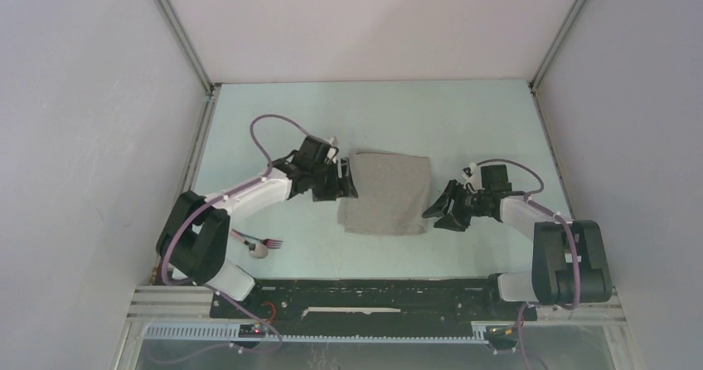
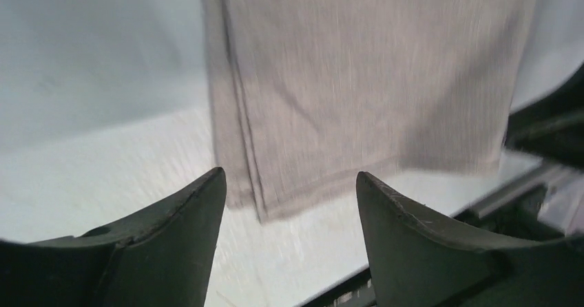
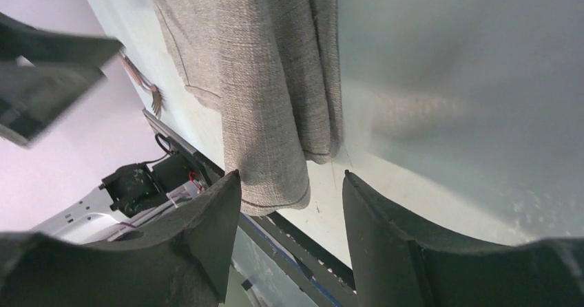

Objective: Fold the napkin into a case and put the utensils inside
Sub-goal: Smooth out the lower triangle-folded napkin at the center of the board.

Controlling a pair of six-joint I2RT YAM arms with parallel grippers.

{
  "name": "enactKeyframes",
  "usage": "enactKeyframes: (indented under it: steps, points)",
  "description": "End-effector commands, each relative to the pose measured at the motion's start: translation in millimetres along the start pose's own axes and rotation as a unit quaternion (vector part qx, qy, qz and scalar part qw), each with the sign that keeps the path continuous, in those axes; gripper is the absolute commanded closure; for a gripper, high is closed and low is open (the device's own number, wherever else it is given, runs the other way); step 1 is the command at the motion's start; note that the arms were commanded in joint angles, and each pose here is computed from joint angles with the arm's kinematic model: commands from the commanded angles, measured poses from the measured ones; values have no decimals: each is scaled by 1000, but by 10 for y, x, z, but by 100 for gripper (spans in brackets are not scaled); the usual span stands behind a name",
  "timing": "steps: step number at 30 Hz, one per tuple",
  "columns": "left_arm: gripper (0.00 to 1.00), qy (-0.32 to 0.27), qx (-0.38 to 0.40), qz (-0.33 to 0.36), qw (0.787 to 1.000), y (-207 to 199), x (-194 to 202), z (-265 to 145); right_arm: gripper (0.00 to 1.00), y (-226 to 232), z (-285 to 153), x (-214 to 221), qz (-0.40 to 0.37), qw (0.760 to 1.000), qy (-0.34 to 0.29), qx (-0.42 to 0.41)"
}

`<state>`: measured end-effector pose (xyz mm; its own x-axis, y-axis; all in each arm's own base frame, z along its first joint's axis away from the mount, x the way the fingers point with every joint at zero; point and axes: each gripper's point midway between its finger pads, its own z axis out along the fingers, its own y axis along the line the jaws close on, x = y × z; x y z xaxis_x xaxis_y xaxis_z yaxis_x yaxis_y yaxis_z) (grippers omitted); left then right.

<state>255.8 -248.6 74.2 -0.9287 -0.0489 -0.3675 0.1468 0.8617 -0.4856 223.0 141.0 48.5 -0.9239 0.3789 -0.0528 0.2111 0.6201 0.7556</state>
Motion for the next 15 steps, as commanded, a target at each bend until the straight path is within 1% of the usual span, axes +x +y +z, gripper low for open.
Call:
enactKeyframes:
  steps: [1, 4, 5, 8, 13, 15]
  points:
    - [27, -119, -27, 23, 992, -18, -897, -25, 37, 135, 48, -76, -46, 999, 5, -20]
    - [38, -126, -38, 29, 991, 10, -1219, 134, 37, 136, 74, -45, -49, 998, 13, -22]
    - [40, -127, -46, 29, 990, 36, -1300, 192, 37, 143, 76, -42, -50, 998, 14, -23]
    - [42, -117, -45, 29, 992, 44, -1434, 393, 37, 163, 71, -51, -55, 998, 10, -24]
    - [41, -106, -45, 26, 993, 48, -1538, 605, 37, 162, 85, -75, -57, 998, 7, -25]
    - [43, -102, -44, 24, 994, 61, -1546, 669, 37, 151, 105, -70, -55, 998, 10, -25]
